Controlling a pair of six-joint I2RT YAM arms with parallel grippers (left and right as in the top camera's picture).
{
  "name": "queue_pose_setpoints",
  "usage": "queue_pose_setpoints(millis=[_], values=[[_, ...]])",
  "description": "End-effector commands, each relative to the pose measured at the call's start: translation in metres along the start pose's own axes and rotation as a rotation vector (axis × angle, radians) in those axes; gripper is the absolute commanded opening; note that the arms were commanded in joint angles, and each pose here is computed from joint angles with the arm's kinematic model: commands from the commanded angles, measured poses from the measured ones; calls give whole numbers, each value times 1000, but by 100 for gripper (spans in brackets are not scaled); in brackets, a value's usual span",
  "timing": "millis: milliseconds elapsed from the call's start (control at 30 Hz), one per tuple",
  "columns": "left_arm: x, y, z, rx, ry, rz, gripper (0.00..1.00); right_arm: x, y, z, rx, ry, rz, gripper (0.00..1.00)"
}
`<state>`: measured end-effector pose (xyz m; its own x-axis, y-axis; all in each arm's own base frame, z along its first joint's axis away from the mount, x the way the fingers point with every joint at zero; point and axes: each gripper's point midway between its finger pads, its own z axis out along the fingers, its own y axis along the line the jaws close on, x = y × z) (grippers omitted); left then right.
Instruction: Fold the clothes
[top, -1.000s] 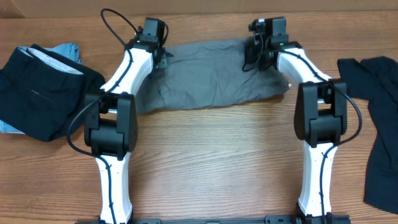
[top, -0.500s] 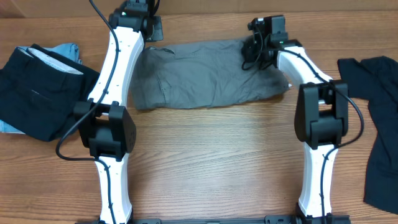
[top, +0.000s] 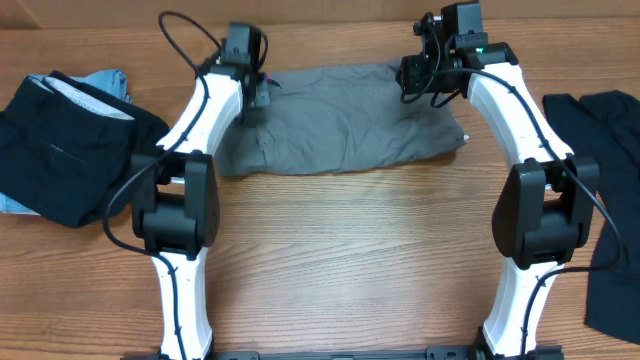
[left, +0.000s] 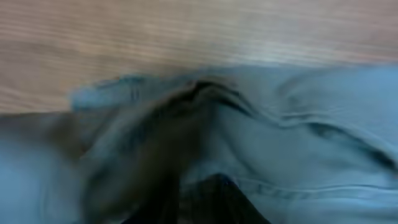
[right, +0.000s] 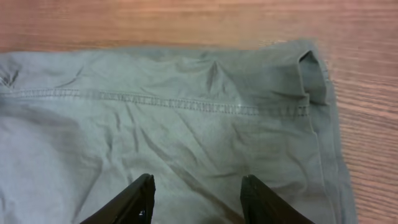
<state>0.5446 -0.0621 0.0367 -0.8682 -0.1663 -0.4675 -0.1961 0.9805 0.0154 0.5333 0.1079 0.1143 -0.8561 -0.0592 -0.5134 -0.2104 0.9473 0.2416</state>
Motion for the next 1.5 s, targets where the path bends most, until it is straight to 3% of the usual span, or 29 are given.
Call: queue_pose_setpoints(millis=[0,167,233,400,433,467,500,533,567,867,1000,1333,1467], values=[[18,12,20,-3,5,-27,27,0,-3,0,12,1,-13,50],[4,-12,16,153,-39,39,44,-9,-3,0,14,-36,-68,58],[-17,-33,-13,260,-54,44,47,-18,0,-1,-2,-73,-78,74],[-87,-74,-115,395,-230,75,52,-52,7,-5,-29,-210,-106,75],[-93,-80,-124,405,-254,81,50,-58,8,-6,-30,-235,-113,74],[-96,-83,-126,404,-268,84,34,-64,8,-7,-31,-260,-120,68],[-95,-81,-123,376,-269,74,14,-69,9,-7,-33,-285,-127,51],[-93,-78,-116,348,-264,62,4,-74,10,-7,-33,-303,-133,14],[-90,-76,-102,313,-263,53,4,-80,10,-5,-34,-333,-142,4],[-91,-94,-17,314,-314,57,4,-90,-1,69,-46,-448,-182,4],[-83,-97,10,309,-308,72,4,-81,-10,102,-61,-458,-104,4],[-52,-90,62,249,-239,104,4,-44,-38,149,15,-370,-72,4],[-35,-84,70,224,-170,143,4,-12,-48,159,54,-232,-41,4]])
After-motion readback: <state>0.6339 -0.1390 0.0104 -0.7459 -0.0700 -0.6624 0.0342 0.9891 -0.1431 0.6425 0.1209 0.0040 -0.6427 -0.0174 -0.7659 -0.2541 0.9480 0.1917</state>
